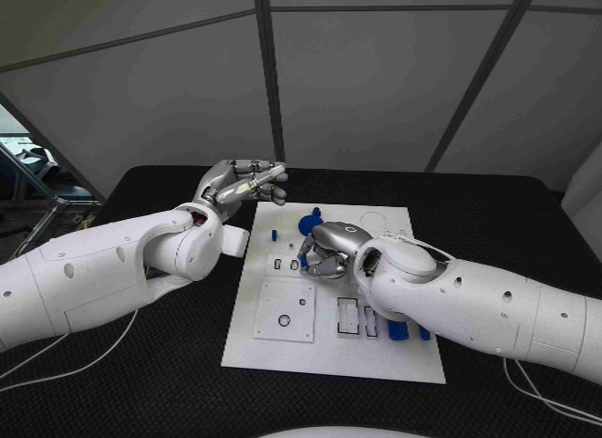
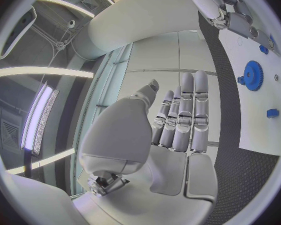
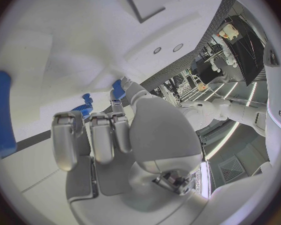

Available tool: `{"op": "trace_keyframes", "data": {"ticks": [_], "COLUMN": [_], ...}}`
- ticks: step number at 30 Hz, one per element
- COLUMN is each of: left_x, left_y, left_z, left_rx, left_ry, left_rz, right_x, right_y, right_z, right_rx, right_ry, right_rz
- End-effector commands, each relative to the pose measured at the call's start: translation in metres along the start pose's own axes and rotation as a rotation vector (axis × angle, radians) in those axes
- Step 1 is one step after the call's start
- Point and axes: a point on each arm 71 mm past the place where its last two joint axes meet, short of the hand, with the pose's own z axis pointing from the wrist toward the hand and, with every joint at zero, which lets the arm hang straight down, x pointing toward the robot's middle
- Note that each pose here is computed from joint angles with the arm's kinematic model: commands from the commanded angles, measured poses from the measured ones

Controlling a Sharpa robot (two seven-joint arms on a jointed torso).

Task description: Assemble the parts on the task board

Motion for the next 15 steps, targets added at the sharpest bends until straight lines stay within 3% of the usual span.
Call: {"op": "trace_keyframes", "data": {"ticks": [1, 15], "left_x": [0.001, 0.0006], "left_y": [-0.0014, -0.0014], "left_z": [0.0005, 0.0004], "left_rx": [0.005, 0.004], "left_ry": [0.009, 0.007], "left_rz": [-0.006, -0.005], "right_x": [0.007, 0.0068], "right_y": [-0.0036, -0.0039], "right_z": [-0.001, -0.001], "right_rx": [0.018, 0.021], "right_ry": [0.049, 0.047], "right_rz": [-0.017, -0.016]}}
